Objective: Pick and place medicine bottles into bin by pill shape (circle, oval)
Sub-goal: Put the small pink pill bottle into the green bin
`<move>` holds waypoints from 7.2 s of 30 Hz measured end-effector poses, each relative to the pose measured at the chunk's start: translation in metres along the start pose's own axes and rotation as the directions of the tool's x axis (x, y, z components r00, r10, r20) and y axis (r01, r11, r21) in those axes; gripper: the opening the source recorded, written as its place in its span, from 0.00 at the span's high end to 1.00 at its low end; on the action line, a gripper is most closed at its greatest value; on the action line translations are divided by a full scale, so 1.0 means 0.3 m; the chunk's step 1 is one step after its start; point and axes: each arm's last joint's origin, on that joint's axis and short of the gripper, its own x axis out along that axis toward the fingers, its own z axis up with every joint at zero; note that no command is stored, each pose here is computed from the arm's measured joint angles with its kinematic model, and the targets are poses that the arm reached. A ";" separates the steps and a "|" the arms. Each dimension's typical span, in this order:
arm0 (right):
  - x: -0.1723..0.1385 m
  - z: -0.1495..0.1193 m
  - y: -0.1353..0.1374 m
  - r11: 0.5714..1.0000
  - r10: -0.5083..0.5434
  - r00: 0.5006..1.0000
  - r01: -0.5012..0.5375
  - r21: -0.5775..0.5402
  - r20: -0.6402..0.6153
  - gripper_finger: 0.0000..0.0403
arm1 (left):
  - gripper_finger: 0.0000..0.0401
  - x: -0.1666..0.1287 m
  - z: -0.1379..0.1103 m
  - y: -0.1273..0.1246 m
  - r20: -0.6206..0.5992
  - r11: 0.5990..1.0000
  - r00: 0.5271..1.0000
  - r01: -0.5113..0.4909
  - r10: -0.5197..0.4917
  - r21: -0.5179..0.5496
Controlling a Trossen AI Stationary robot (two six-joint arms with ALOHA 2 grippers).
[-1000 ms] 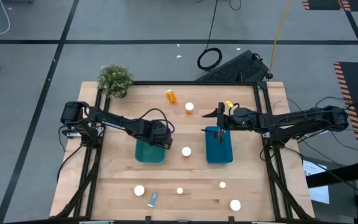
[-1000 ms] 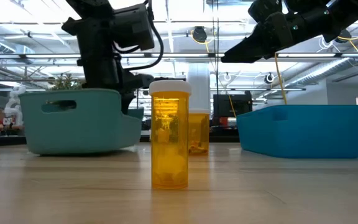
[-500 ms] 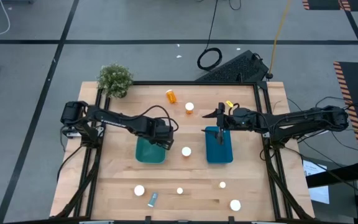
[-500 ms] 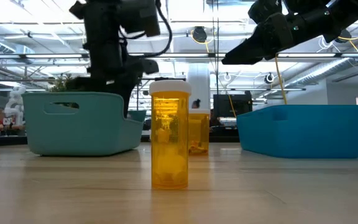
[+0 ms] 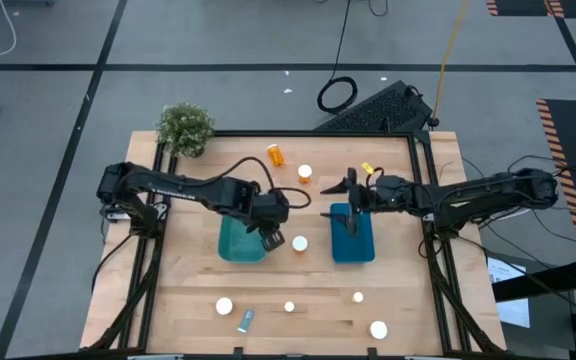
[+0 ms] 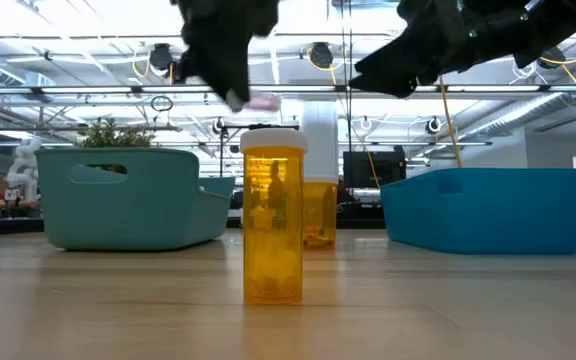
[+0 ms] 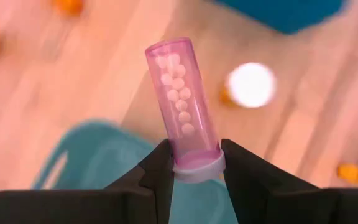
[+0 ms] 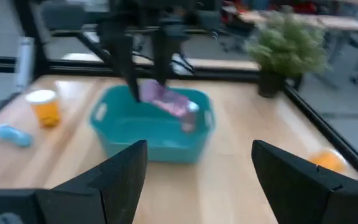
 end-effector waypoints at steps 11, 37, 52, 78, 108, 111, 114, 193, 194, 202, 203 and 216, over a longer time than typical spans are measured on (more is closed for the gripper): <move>0.125 -0.036 0.130 0.980 0.115 0.975 -0.080 -0.181 0.189 0.30 | 0.69 -0.020 0.005 -0.069 0.085 0.915 0.993 0.036 -0.077 0.401; 0.261 -0.072 0.168 0.983 0.101 0.985 -0.077 -0.168 0.142 0.58 | 0.69 -0.021 -0.003 -0.079 0.090 0.868 0.994 0.005 -0.057 0.496; 0.261 -0.072 0.167 0.986 0.100 0.984 -0.078 -0.149 0.144 0.70 | 0.69 -0.022 -0.007 -0.085 0.089 0.862 0.994 0.007 -0.060 0.508; 0.234 -0.065 0.161 0.984 0.098 0.990 -0.081 -0.160 0.105 0.75 | 0.32 -0.105 -0.060 -0.147 0.293 0.782 0.945 -0.291 0.145 0.551; -0.119 -0.026 0.107 0.996 0.072 0.848 -0.084 -0.002 0.525 0.75 | 0.31 -0.135 0.013 -0.100 0.819 0.912 0.484 -0.095 -0.308 0.399; -0.124 -0.020 0.118 0.995 0.085 0.836 -0.097 -0.007 0.541 0.75 | 0.31 -0.131 0.017 -0.096 0.806 0.898 0.485 -0.087 -0.339 0.431; -0.127 -0.015 0.126 0.994 0.095 0.823 -0.106 -0.014 0.560 0.75 | 0.31 -0.098 0.026 -0.113 0.810 0.886 0.474 -0.119 -0.346 0.448; -0.107 -0.054 0.131 0.996 0.060 0.899 -0.079 0.027 0.433 0.34 | 0.69 -0.073 0.060 -0.100 0.843 0.887 0.421 -0.162 -0.335 0.434; -0.107 -0.057 0.131 0.996 0.060 0.905 -0.080 0.029 0.420 0.30 | 0.69 -0.092 0.053 -0.091 0.837 0.886 0.440 -0.167 -0.326 0.433; -0.121 -0.063 0.127 0.992 0.061 0.933 -0.097 0.084 0.355 0.21 | 0.69 -0.220 -0.036 0.000 0.739 0.882 0.625 -0.168 -0.251 0.441; -0.123 -0.065 0.126 0.991 0.058 0.936 -0.096 0.094 0.346 0.22 | 0.69 -0.231 -0.048 0.010 0.726 0.882 0.646 -0.172 -0.235 0.438; -0.127 -0.066 0.099 0.985 -0.020 0.947 -0.036 0.166 0.322 0.31 | 0.69 -0.194 -0.178 0.121 0.400 0.903 0.916 -0.182 0.011 0.391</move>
